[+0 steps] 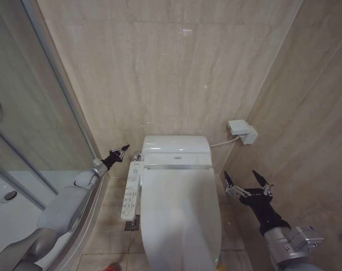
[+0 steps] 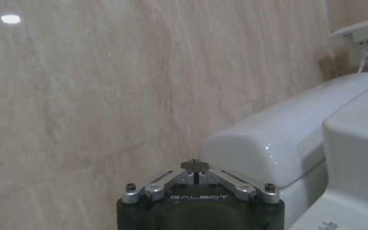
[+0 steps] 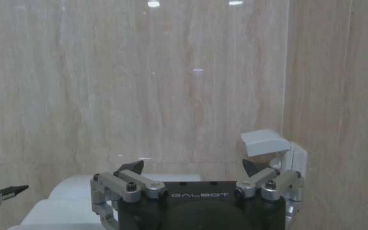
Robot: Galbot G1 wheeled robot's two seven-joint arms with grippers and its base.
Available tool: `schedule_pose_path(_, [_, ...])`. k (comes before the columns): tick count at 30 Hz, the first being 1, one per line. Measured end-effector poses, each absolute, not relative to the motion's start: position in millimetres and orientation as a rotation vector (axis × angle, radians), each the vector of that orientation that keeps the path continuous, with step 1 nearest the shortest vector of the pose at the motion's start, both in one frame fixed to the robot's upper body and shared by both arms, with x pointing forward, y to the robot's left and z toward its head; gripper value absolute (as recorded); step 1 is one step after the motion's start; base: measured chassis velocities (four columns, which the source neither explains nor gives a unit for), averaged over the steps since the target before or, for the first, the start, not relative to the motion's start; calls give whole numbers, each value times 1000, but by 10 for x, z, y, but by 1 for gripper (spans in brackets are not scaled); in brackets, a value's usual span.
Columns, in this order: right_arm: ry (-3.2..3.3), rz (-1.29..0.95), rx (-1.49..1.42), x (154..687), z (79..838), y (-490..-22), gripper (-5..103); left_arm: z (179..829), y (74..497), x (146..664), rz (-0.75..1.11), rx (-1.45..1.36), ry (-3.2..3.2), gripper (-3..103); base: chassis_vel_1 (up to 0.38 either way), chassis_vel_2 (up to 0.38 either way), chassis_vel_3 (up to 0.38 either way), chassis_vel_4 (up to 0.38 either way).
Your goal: Open the toilet lid, clean the toilet bowl with a toilet brush, close the toilet lid, and flush.
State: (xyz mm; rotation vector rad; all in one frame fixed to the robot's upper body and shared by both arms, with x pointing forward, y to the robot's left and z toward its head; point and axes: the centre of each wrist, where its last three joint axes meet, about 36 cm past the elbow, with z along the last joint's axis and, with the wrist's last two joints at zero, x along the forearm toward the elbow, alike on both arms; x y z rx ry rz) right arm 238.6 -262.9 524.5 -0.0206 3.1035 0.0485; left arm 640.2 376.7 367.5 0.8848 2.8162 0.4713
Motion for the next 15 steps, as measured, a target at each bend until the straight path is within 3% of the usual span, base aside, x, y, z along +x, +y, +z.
schedule_pose_path(15, [3104, 49, -21, 2385, 5245, -2629, 100, 3531, 3943, 6347, 488, 1037, 2787, 0, 0, 0, 0, 0])
